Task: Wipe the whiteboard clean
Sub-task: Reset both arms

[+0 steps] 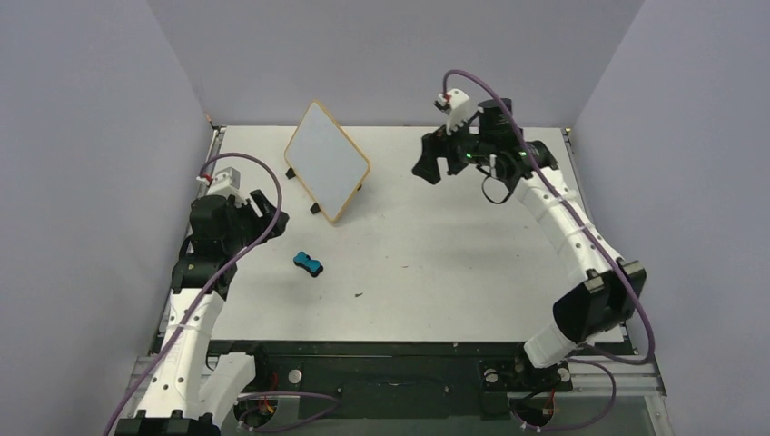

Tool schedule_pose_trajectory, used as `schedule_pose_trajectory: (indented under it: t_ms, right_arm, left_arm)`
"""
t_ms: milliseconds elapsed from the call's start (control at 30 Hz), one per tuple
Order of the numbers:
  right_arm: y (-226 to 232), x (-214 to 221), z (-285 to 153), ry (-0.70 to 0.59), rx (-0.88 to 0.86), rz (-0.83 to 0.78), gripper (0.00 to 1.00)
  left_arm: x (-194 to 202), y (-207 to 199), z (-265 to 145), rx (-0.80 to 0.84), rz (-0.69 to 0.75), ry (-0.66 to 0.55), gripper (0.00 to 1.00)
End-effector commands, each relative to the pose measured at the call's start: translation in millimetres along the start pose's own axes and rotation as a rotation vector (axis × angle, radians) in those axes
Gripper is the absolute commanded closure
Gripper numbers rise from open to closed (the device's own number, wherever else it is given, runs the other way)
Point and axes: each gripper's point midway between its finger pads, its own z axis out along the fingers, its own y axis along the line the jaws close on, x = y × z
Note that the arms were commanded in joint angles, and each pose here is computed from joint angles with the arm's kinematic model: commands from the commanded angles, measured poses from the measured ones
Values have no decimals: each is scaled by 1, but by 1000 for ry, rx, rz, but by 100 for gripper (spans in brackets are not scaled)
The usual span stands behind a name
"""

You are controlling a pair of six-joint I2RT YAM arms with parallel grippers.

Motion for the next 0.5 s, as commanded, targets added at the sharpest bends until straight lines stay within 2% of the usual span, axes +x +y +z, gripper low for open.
schedule_pose_trajectory:
  t_ms: [0, 33, 67, 133, 200, 333, 467]
  right_arm:
    - [-40, 31, -72, 12, 144, -48, 18]
    - [-51, 27, -102, -34, 207, -60, 18]
    - [-54, 40, -110, -31, 205, -41, 18]
    - [-67, 46, -154, -93, 298, -13, 18]
    - [-91, 60, -189, -125, 423, 95, 17]
    - [-100, 89, -222, -163, 525, 173, 17]
    - [-96, 105, -232, -189, 552, 194, 17]
  left_arm:
    - [-27, -20, -21, 76, 69, -72, 39]
    - [-27, -20, -22, 77, 71, -77, 39]
    - [-29, -20, -23, 77, 77, -85, 39]
    - [-30, -18, -25, 70, 86, -97, 39]
    - [-32, -17, -25, 66, 91, -108, 39]
    - [-34, -18, -26, 71, 106, -117, 39]
    - [-34, -19, -30, 75, 123, -119, 39]
